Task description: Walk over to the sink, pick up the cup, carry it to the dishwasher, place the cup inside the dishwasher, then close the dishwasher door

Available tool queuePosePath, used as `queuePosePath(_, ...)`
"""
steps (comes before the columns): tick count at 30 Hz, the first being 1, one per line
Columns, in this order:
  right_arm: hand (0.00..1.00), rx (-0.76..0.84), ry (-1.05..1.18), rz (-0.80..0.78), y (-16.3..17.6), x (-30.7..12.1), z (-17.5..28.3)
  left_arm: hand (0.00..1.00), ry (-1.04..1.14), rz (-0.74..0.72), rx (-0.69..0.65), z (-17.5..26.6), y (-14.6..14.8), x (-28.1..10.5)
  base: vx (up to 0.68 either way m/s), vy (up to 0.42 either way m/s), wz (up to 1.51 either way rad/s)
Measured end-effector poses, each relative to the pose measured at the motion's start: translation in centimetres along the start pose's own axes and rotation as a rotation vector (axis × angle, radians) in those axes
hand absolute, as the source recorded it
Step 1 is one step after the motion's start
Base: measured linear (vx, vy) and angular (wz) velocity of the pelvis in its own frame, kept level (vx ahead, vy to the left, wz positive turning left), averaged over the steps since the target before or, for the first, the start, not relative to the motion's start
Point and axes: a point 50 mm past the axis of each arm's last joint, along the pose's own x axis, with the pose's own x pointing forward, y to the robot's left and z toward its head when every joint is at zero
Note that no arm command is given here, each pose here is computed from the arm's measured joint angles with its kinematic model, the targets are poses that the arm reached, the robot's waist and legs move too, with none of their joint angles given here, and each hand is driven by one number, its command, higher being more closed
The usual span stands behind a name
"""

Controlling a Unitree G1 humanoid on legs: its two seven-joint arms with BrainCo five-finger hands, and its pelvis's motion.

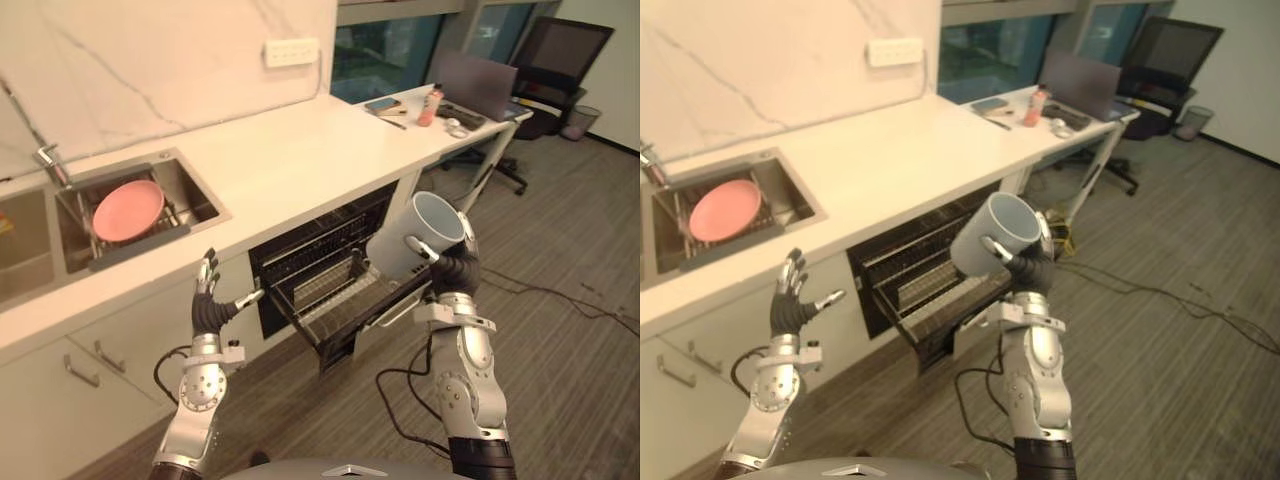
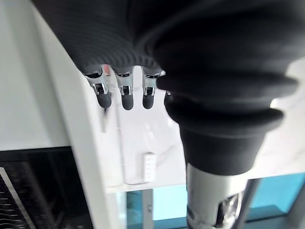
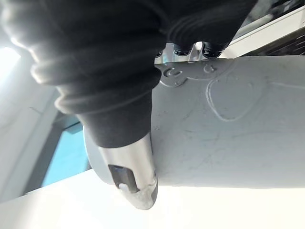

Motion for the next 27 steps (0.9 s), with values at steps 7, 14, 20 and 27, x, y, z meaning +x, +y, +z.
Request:
queuePosePath(7, 1.0, -0.232, 0.014, -0.018, -1.1, 9.1, 1.8, 0.0, 0.279, -0.191, 0.043, -4.3, -1.0, -0.3, -0.09, -0.012, 0.29)
queuePosePath(14, 1.0, -0.331, 0.058, -0.074, -2.8, 14.2, 4.8, 0.0, 0.355, -0.315, 0.05, -5.6, -1.7, -1.1, 0.02, -0.023, 0.2)
queuePosePath(20, 1.0, -0.419, 0.121, -0.015, -1.9, 17.0, 7.1, 0.0, 0.369, -0.382, 0.055, -5.9, -1.7, -1.3, 0.04, -0.049, 0.15)
queuePosePath(27, 1.0, -0.479, 0.299, 0.007, -2.1, 18.0, 6.2, 0.0, 0.401, -0.44, 0.035, -6.4, -2.0, -1.3, 0.06, -0.07, 0.15)
